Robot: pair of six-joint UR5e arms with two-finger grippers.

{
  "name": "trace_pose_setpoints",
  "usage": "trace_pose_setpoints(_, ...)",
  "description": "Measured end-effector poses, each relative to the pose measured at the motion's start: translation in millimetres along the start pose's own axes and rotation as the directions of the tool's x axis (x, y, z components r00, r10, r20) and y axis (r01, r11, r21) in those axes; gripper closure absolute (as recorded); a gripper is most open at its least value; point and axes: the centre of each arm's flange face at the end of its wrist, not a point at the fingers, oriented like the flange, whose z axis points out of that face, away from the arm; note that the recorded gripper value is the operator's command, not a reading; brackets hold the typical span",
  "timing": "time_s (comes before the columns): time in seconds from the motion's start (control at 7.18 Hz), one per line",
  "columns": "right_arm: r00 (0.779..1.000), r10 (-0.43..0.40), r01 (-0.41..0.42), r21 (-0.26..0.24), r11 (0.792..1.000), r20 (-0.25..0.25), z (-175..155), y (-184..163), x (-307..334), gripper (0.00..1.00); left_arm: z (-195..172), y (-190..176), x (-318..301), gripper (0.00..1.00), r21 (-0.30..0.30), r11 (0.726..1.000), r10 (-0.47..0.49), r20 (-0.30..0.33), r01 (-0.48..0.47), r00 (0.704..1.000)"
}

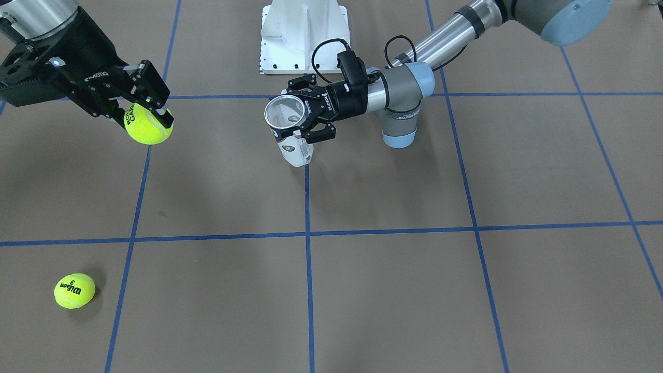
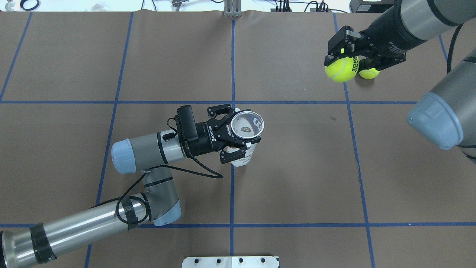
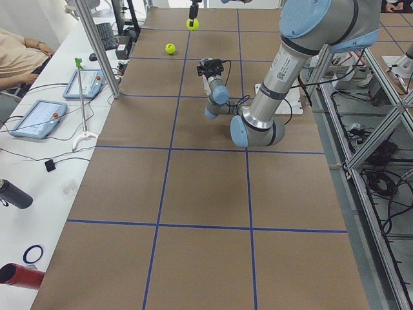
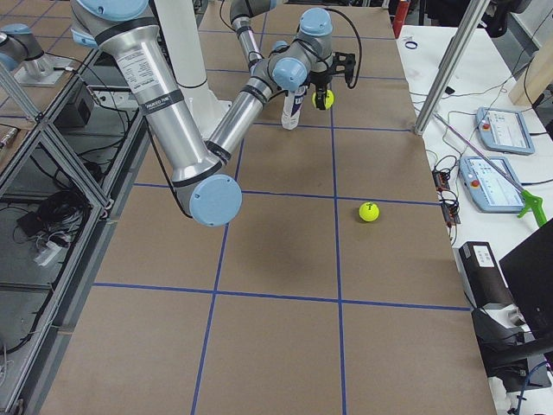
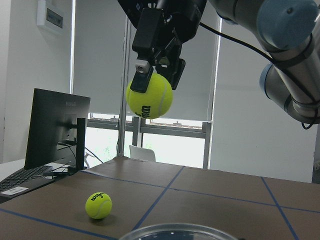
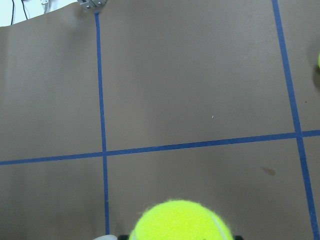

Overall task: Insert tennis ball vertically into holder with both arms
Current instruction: 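Lift the yellow ball with the right gripper and carry it toward the can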

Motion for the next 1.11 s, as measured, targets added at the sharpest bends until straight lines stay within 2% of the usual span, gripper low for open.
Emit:
trace_pose_setpoints(0.42,0.998,0.059,-0.059,-0.004,0.998,0.027,-11.0,2.4,-29.4,1.0,-2.9,9.9,-3.2,0.39,-0.019,1.0,0.008,0.006,-0.008,1.0)
trace_pose_setpoints(0.97,0.997,0.065,-0.064,-0.014,0.998,0.031,-15.9,6.7,-50.6,0.73,-3.8,12.6,-4.1,0.28,-0.023,1.0,0.008,0.008,-0.008,1.0)
trace_pose_setpoints(1.11,0.997,0.064,-0.063,-0.017,0.998,0.032,-15.5,8.4,-53.4,0.71,-4.3,12.7,-4.1,0.26,-0.022,1.0,0.008,0.007,-0.008,1.0)
